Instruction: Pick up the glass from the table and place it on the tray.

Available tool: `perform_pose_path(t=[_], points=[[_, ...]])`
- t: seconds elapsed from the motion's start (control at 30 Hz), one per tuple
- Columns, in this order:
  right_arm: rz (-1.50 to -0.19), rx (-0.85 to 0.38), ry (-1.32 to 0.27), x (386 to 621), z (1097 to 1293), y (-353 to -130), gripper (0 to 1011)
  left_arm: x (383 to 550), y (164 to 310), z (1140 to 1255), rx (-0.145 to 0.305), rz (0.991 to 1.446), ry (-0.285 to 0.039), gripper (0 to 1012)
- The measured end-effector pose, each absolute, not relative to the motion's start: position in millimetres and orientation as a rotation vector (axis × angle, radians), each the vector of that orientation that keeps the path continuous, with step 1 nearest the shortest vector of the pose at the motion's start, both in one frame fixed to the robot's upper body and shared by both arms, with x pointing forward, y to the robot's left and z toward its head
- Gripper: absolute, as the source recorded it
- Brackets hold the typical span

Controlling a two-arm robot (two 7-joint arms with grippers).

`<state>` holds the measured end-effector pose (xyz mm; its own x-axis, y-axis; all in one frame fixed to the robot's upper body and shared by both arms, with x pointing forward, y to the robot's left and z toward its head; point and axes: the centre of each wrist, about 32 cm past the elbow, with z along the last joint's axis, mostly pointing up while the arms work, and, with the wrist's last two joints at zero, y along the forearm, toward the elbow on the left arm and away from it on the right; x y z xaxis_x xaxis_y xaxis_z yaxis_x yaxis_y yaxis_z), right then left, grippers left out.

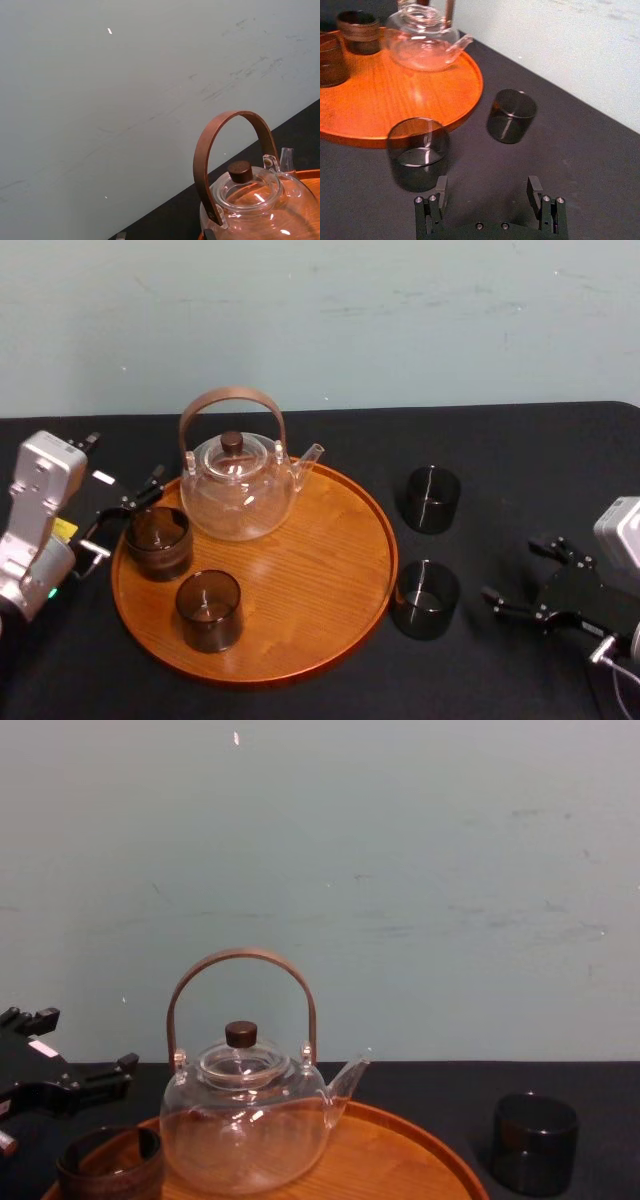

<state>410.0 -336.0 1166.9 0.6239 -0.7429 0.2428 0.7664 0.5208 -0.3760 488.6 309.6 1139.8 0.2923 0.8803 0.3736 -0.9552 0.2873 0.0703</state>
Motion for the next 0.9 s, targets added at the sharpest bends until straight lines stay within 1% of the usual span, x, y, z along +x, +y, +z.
perform_pose_path(t=[0.5, 0.9], points=[[-0.787, -0.505, -0.038, 403.4, 1163.5, -324.9, 1002, 488.6, 309.7, 1139.8, 0.304, 1.248, -0.285, 1001], [-0.742, -0.495, -0.029, 402.5, 1161.7, -316.4, 1002, 488.6, 309.7, 1139.8, 0.305, 1.248, -0.285, 1001]])
